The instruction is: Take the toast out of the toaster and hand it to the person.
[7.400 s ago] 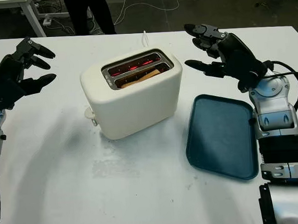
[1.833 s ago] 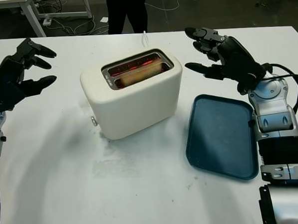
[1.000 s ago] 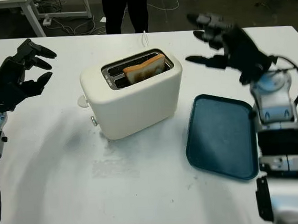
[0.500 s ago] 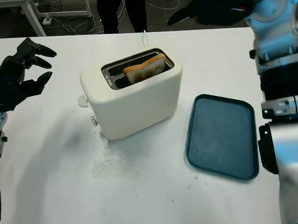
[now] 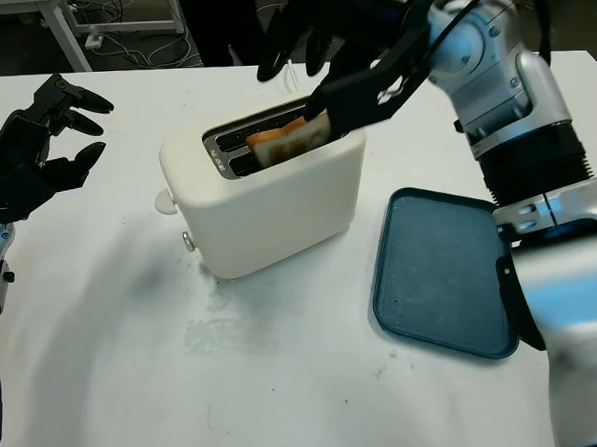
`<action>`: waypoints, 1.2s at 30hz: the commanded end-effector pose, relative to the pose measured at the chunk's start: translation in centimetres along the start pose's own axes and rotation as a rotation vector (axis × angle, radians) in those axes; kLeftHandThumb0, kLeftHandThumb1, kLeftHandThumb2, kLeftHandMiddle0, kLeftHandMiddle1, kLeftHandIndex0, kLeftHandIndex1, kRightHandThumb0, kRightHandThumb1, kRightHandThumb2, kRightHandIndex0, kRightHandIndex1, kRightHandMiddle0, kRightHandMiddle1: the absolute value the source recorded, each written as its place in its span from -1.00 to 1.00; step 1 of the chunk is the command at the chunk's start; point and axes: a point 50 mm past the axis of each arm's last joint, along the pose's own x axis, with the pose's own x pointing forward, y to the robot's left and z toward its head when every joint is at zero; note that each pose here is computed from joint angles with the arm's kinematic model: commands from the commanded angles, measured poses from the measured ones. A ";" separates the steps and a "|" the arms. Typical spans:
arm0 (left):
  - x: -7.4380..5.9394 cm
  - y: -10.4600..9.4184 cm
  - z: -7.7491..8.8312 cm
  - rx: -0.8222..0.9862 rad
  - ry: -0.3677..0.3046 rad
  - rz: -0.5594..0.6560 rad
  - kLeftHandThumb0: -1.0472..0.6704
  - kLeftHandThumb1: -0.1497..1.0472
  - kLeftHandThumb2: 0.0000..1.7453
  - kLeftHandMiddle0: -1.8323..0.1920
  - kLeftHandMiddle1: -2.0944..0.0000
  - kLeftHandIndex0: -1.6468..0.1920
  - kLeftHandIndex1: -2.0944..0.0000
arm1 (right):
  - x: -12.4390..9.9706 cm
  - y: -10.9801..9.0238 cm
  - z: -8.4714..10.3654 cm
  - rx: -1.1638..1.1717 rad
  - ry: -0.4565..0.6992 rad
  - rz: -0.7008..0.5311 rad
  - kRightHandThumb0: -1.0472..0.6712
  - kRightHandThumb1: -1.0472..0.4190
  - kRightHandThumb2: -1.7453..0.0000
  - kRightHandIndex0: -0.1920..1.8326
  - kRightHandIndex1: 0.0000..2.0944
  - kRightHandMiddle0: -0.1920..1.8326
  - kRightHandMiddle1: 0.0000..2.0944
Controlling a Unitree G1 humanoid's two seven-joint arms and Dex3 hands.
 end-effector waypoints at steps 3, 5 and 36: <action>0.0 0.3 0.2 0.006 0.002 -0.003 -1.00 0.79 -0.31 0.81 -0.53 0.79 -0.36 | 0.1 1.0 0.3 -0.006 -0.012 0.022 -0.41 -0.45 0.99 -0.14 0.10 0.16 -1.00; 0.0 0.3 0.2 0.005 0.001 -0.003 -1.00 0.79 -0.32 0.81 -0.54 0.79 -0.36 | 0.1 1.2 0.3 -0.019 -0.010 0.035 -0.41 -0.47 0.99 -0.18 0.07 0.14 -1.00; -0.1 0.2 0.1 0.003 0.013 0.003 -1.00 0.79 -0.33 0.81 -0.58 0.79 -0.41 | 0.3 4.4 -0.9 -0.014 -0.006 0.212 -0.29 -0.59 0.99 0.02 0.24 0.35 -0.85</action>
